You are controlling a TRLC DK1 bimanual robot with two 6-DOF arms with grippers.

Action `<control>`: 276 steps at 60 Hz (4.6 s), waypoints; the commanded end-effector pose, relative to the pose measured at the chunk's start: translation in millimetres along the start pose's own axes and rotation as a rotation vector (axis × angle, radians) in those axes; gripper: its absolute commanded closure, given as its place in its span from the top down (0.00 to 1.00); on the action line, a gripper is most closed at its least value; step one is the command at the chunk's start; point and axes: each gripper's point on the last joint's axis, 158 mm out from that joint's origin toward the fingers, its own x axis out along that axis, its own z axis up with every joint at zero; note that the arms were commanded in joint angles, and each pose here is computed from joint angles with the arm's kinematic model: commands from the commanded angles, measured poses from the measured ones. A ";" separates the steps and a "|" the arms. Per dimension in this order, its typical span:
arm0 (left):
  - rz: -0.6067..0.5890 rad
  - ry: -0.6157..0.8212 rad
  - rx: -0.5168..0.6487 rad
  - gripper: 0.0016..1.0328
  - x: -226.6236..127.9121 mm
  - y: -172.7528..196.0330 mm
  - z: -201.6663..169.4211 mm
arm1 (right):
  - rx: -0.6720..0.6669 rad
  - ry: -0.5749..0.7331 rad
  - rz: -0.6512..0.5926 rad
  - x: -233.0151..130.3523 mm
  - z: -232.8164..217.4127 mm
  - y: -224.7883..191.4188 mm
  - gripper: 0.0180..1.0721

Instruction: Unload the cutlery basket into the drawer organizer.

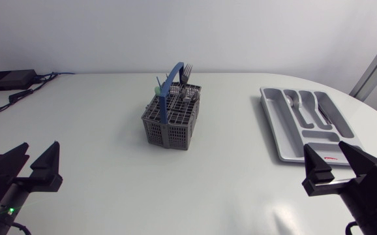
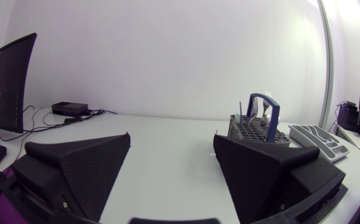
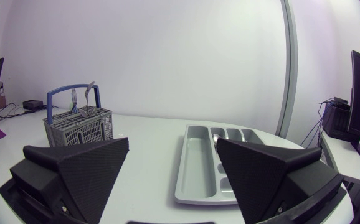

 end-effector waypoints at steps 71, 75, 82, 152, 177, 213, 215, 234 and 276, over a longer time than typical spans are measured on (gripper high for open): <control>-0.069 0.089 -0.028 0.85 28.9 -27.2 87.2 | -0.020 0.083 0.064 32.7 44.8 22.3 0.96; -0.081 0.137 -0.020 0.79 40.8 -35.8 87.6 | -0.029 0.147 0.092 44.4 41.4 31.7 0.96; -0.095 0.314 0.021 0.78 66.2 -51.5 70.3 | -0.041 0.291 0.113 68.3 23.7 39.5 0.96; -0.330 0.824 0.262 0.30 174.7 -240.1 -21.8 | -0.212 0.805 0.491 88.7 -58.8 101.2 0.95; -0.384 0.768 0.340 0.14 150.0 -230.9 -15.5 | -0.246 0.722 0.548 102.6 -20.3 124.7 0.91; -0.683 0.755 0.347 0.64 62.0 -199.4 12.4 | -0.237 0.751 0.588 122.7 -37.9 139.8 0.91; -0.690 0.742 0.354 0.74 57.6 -199.4 17.2 | -0.239 0.752 0.589 123.5 -38.3 140.0 0.91; -0.674 0.753 0.413 0.86 25.2 -160.6 25.7 | -0.237 0.766 0.589 130.9 -43.5 141.2 0.91; -0.651 0.950 0.330 0.19 55.7 -108.6 -93.6 | -0.098 0.815 0.626 203.9 -64.3 180.6 0.29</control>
